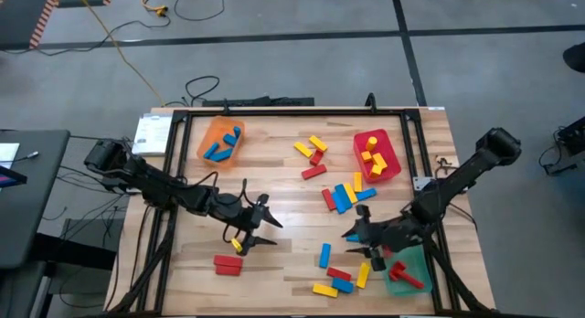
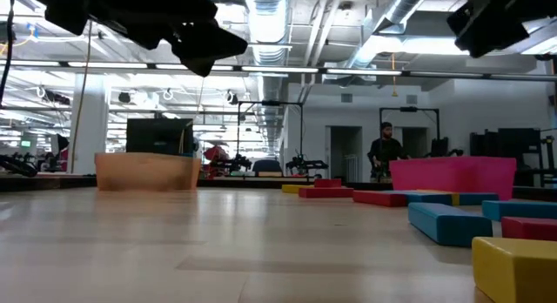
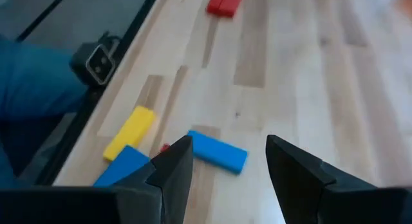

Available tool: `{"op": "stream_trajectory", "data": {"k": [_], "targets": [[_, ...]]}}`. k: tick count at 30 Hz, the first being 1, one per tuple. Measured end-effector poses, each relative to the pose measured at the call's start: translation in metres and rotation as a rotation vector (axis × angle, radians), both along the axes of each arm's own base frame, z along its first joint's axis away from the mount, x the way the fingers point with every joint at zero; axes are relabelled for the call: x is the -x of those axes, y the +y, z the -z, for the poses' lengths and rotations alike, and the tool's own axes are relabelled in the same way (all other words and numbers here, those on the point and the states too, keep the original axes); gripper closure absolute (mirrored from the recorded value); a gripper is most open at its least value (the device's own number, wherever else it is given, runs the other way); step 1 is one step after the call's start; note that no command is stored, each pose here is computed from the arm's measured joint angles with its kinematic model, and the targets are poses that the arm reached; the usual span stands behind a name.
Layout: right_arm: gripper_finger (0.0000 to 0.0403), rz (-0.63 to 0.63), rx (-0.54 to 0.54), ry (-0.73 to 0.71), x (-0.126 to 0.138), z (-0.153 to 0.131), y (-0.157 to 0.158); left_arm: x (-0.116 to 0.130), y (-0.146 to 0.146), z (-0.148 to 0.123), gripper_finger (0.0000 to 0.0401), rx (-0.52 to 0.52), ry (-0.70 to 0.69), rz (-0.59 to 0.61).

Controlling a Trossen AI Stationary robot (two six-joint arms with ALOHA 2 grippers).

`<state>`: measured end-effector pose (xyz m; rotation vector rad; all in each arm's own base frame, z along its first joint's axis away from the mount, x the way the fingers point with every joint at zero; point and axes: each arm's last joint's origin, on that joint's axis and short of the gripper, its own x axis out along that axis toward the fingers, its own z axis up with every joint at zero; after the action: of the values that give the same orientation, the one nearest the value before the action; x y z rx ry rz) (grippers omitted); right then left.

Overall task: Sort blocks
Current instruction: Put the blue rectangle block into the orange bin

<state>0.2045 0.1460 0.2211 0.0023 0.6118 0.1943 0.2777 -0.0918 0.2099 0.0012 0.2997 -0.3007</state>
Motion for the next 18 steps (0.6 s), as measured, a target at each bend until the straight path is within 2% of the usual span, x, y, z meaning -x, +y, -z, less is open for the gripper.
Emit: {"op": "stream_trajectory", "data": {"k": [4, 12, 18], "targets": [[0.0191, -0.014, 0.011, 0.117, -0.017, 0.008, 0.006, 0.0, -0.001, -0.001, 0.0161, 0.009, -0.003, -0.003], [0.0191, 0.127, 0.115, 0.537, -0.032, 0.016, 0.001, 0.0, -0.003, -0.001, 0.0161, 0.027, -0.006, -0.005], [0.0191, 0.149, 0.069, 0.71, -0.042, 0.022, -0.002, 0.002, -0.006, -0.001, 0.0161, 0.011, -0.01, -0.015]]}}
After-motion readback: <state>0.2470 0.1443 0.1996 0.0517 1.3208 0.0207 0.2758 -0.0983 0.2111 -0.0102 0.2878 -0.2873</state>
